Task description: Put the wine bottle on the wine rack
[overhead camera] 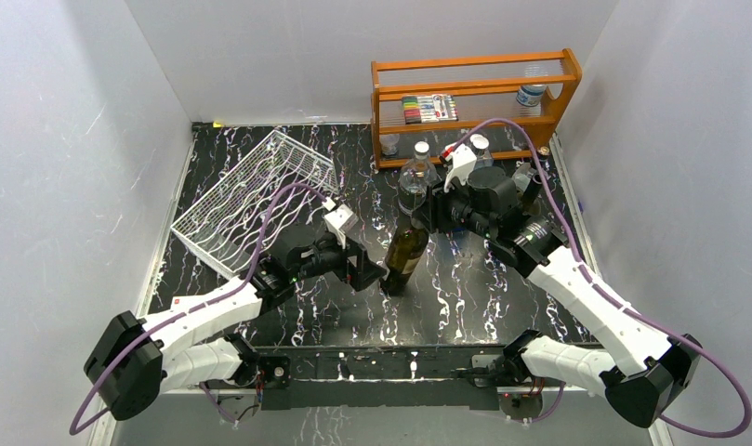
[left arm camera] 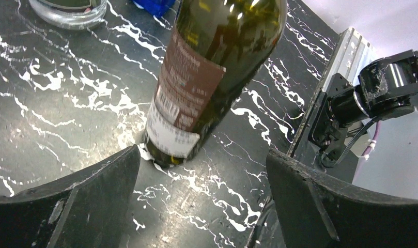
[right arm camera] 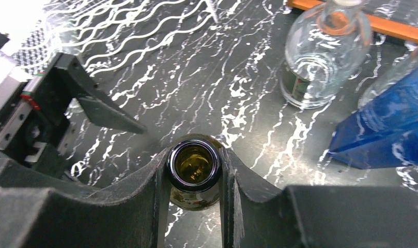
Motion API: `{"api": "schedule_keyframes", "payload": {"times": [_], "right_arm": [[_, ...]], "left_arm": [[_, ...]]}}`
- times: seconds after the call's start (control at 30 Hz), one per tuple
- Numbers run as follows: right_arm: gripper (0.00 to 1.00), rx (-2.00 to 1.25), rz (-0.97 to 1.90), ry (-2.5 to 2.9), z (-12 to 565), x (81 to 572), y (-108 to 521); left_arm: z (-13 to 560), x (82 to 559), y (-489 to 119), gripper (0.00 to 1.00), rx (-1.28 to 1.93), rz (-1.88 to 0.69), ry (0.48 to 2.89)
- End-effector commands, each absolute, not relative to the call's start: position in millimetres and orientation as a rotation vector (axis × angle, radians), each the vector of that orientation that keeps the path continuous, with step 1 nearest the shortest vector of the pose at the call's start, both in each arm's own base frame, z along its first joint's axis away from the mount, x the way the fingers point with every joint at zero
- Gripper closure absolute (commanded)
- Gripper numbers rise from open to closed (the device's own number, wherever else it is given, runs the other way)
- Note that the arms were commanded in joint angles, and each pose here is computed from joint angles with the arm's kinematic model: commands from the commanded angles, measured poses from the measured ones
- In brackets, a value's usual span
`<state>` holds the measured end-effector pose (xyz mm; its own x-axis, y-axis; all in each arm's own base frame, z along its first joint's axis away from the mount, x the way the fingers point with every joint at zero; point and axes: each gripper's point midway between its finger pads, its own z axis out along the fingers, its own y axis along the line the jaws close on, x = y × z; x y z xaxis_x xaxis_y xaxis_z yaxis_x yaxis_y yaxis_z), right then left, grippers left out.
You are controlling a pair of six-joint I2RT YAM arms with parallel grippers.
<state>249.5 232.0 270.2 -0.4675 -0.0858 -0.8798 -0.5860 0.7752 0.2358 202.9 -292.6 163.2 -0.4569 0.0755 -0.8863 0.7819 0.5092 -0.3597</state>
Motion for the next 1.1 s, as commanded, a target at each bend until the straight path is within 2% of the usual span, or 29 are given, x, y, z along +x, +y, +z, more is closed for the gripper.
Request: {"api": "schedule_keyframes", "payload": {"times": [0.0,0.17,0.3,0.37,0.43,0.47,0.5,0.67,0.73,0.8,0.9,1.07], "right_arm": [[0.97,-0.477,0.859,1.829,315.5,238.5,252.0],[0.98,-0.487,0.951,1.776,327.9,227.3,257.9],[0.98,-0.499,1.025,1.734,341.0,219.4,263.8],[0.99,-0.507,1.061,1.709,347.3,215.9,267.0],[0.99,-0.513,1.095,1.681,353.8,212.2,269.6],[0.99,-0.514,1.108,1.665,357.3,210.8,270.2],[0.99,-0.516,1.120,1.653,359.9,209.0,270.8],[0.99,-0.537,1.151,1.618,366.2,201.1,270.3],[0.99,-0.546,1.169,1.608,368.5,196.7,270.4],[0.99,-0.551,1.190,1.588,372.3,192.2,270.1],[0.99,-0.543,1.198,1.574,376.4,189.4,267.9],[0.97,-0.553,1.224,1.566,378.7,181.0,265.7]], "left_arm": [[170.6,203.3,-302.8,0.10,0.832,-0.987,1.728],[166.5,210.4,-299.5,0.06,1.026,-0.831,1.567],[170.0,196.2,-315.8,0.05,1.065,-0.974,1.532],[171.2,195.1,-321.2,0.11,1.029,-1.032,1.556],[170.7,211.6,-319.2,0.27,0.885,-1.003,1.636],[168.3,216.5,-317.4,0.28,0.836,-0.991,1.666],[167.3,216.0,-316.8,0.28,0.838,-0.991,1.669],[177.6,190.5,-323.3,0.13,0.933,-1.120,1.579],[178.8,186.5,-325.7,0.11,0.955,-1.146,1.570],[176.9,182.6,-328.1,0.11,0.986,-1.167,1.569],[181.6,179.0,-327.2,0.17,1.019,-1.164,1.536],[202.1,176.8,-317.2,0.19,1.030,-1.100,1.419]]}}
